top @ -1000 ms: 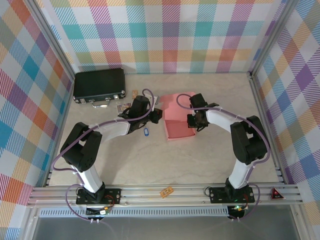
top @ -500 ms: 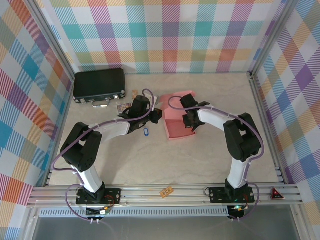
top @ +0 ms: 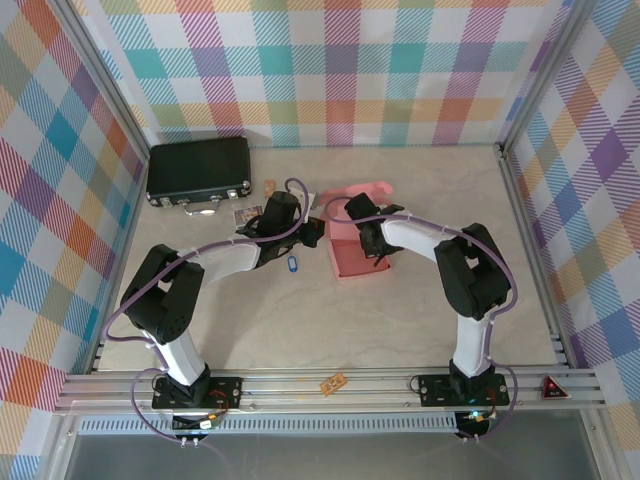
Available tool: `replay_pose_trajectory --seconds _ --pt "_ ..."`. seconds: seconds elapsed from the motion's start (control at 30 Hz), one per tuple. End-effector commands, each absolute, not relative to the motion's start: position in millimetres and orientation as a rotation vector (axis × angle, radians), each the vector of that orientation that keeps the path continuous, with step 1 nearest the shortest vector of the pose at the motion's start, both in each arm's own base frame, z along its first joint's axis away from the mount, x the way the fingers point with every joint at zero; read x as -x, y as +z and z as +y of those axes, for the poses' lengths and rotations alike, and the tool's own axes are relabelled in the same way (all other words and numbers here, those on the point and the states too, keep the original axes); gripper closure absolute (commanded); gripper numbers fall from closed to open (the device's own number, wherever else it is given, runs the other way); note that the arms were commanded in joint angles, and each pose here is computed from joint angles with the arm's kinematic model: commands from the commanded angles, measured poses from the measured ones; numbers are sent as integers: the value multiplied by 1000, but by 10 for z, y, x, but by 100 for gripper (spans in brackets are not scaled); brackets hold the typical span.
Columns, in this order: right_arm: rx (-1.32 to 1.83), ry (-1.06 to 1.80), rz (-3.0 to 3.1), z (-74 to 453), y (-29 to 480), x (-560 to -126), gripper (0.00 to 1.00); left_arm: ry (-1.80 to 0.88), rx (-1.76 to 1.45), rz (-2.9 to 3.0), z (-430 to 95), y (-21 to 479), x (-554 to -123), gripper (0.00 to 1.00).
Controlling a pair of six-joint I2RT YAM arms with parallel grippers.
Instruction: Fold the paper box
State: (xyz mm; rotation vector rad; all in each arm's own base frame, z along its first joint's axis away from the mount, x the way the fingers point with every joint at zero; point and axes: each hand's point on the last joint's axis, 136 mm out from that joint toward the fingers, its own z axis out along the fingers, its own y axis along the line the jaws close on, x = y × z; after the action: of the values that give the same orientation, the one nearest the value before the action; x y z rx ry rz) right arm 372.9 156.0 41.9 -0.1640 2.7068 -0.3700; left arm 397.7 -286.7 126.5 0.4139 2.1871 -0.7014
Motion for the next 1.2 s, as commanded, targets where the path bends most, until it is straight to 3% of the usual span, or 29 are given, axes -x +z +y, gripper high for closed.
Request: replay_pose_trajectory --seconds 0.0,0.3,0.6,0.93,1.17 --pt "165 -559 2807 1268 95 -3502 88 -701 -438 2146 -2878 1423 -3960 97" --pt "195 -548 2840 1302 -7 -3470 87 -701 -436 2153 -2877 1400 -3955 97" --pt "135 -299 2776 1501 413 -3527 81 -711 -458 2145 -2894 1429 -3938 96" --pt "80 -223 2742 1476 621 -3535 64 -709 -483 2125 -2930 1439 -3969 92" --pt "34 -133 2703 1424 830 -3532 58 -693 -518 2072 -2968 1437 -4047 87"
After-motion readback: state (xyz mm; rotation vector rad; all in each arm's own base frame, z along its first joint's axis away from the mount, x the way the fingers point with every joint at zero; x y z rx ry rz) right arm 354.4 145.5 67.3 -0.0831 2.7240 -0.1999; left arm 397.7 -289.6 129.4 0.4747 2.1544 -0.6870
